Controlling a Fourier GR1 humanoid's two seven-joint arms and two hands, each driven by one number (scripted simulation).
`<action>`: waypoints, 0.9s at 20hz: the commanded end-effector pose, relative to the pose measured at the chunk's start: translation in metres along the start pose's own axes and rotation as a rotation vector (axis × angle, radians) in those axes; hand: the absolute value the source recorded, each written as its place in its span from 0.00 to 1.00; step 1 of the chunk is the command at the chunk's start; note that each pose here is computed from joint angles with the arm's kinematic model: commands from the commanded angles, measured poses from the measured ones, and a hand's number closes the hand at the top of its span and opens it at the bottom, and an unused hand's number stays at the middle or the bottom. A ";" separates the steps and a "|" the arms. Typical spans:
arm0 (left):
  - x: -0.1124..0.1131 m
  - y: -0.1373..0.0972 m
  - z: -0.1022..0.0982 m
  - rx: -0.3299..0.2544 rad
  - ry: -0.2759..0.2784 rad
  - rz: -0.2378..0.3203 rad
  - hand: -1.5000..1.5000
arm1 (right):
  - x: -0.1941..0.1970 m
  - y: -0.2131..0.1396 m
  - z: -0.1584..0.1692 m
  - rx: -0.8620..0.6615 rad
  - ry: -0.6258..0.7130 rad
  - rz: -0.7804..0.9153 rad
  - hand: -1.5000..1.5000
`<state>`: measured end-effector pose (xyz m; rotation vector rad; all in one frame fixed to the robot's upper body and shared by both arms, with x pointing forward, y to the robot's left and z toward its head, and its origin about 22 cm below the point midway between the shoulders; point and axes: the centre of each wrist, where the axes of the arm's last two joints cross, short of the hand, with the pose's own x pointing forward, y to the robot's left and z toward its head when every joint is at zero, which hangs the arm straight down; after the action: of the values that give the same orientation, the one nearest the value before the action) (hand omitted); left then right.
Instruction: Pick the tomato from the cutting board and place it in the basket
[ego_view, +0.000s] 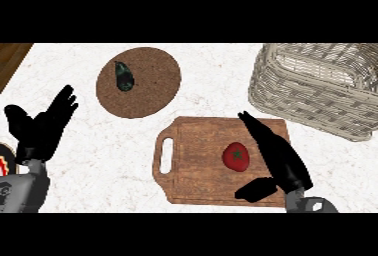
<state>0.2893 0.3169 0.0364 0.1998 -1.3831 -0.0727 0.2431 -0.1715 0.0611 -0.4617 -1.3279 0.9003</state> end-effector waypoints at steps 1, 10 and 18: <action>-0.005 0.005 0.008 -0.005 -0.004 0.000 0.50 | -0.007 0.004 -0.002 -0.001 0.021 0.045 0.00; 0.008 -0.003 -0.011 -0.006 -0.010 0.008 0.50 | 0.004 0.036 -0.019 -0.004 0.057 0.090 0.00; 0.008 -0.016 0.003 -0.016 0.007 0.009 0.50 | -0.007 0.032 -0.015 0.051 0.030 0.210 1.00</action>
<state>0.2926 0.3119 0.0397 0.1865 -1.3827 -0.0711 0.2551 -0.1549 0.0290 -0.5796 -1.2531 1.0611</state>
